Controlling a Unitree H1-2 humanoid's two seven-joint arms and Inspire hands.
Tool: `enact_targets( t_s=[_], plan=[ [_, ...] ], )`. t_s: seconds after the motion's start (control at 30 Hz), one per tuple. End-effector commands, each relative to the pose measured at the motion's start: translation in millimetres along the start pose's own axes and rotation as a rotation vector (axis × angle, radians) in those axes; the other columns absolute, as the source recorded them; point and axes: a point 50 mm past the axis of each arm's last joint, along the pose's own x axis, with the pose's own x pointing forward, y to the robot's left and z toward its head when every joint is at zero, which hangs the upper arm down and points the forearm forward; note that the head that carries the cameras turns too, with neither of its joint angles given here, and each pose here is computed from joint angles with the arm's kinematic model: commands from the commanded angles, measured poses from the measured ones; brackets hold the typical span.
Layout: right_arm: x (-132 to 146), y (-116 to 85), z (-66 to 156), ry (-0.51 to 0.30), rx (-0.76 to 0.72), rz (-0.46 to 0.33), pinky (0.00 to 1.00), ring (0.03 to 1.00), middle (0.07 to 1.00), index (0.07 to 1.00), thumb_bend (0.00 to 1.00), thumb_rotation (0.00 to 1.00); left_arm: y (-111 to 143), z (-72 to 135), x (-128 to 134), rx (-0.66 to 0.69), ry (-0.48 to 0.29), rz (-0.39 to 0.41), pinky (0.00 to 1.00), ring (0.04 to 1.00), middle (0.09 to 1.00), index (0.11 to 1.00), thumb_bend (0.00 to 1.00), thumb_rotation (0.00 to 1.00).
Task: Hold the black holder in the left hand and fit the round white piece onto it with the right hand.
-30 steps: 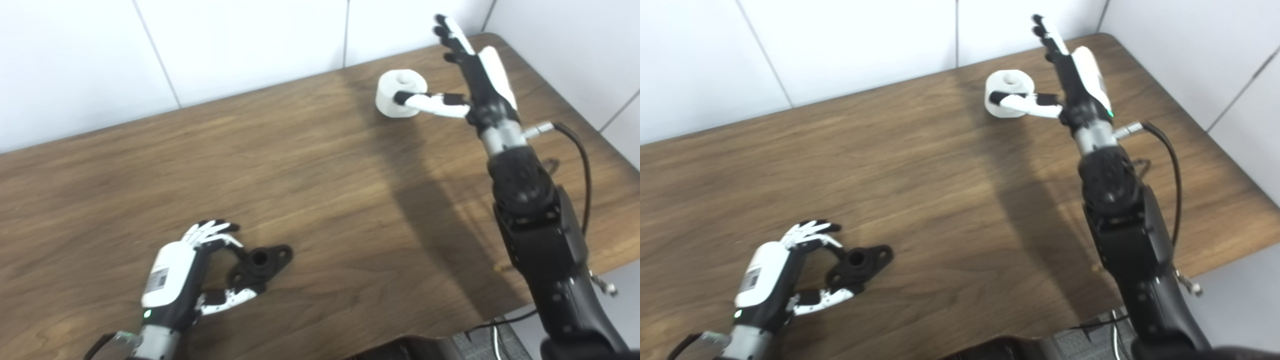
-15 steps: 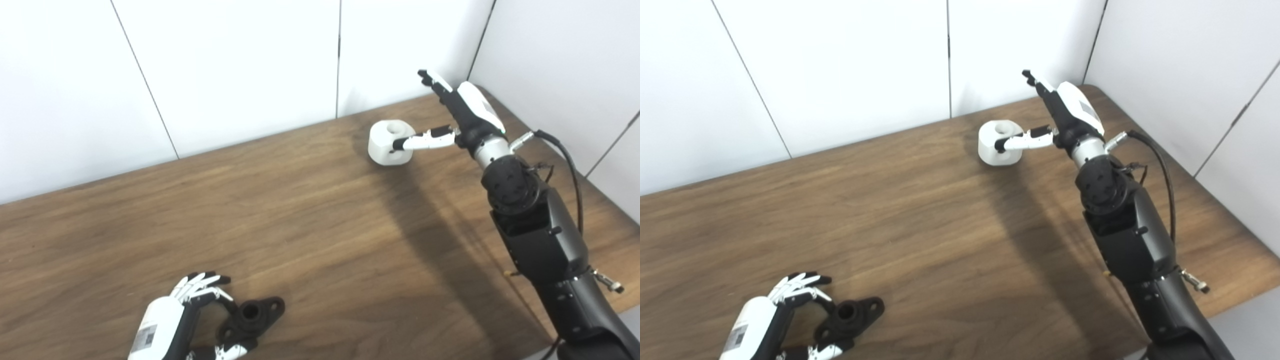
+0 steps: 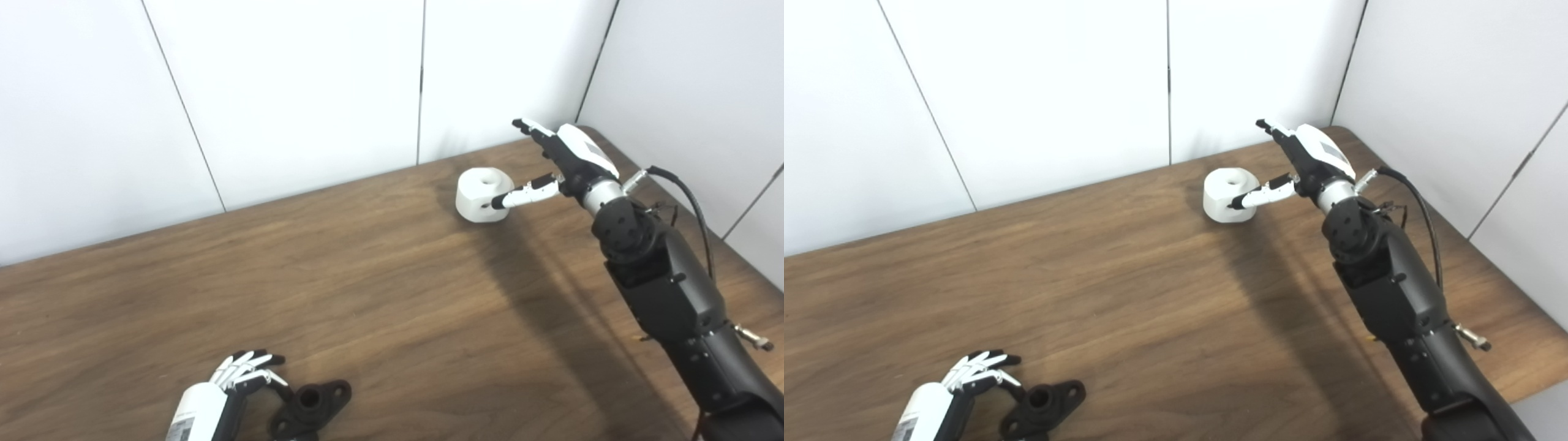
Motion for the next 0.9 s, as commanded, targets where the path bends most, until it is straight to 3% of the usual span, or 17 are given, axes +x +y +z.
enact_targets(
  t_s=[0.0, 0.33, 0.87],
  plan=[
    [10.4, -26.5, 14.4, -0.033, -0.05, -0.063, 0.85, 0.981, 0.944, 0.914, 0.88, 0.31, -15.6, -18.0, -11.2, 0.016, 0.095, -0.093, 0.9, 0.872, 0.793, 0.486, 0.52, 0.05],
    [35.3, -24.3, 24.5, -0.006, -0.115, -0.026, 0.85, 1.0, 0.931, 0.862, 0.91, 0.28, -17.6, -20.4, -8.6, 0.016, 0.101, -0.086, 0.89, 0.868, 0.79, 0.486, 0.52, 0.05],
    [66.3, -11.4, 33.3, 0.026, -0.182, 0.021, 0.95, 1.0, 0.936, 0.861, 0.88, 0.28, -20.4, -22.0, -5.5, 0.018, 0.106, -0.088, 0.89, 0.869, 0.792, 0.486, 0.52, 0.05]
  ],
)
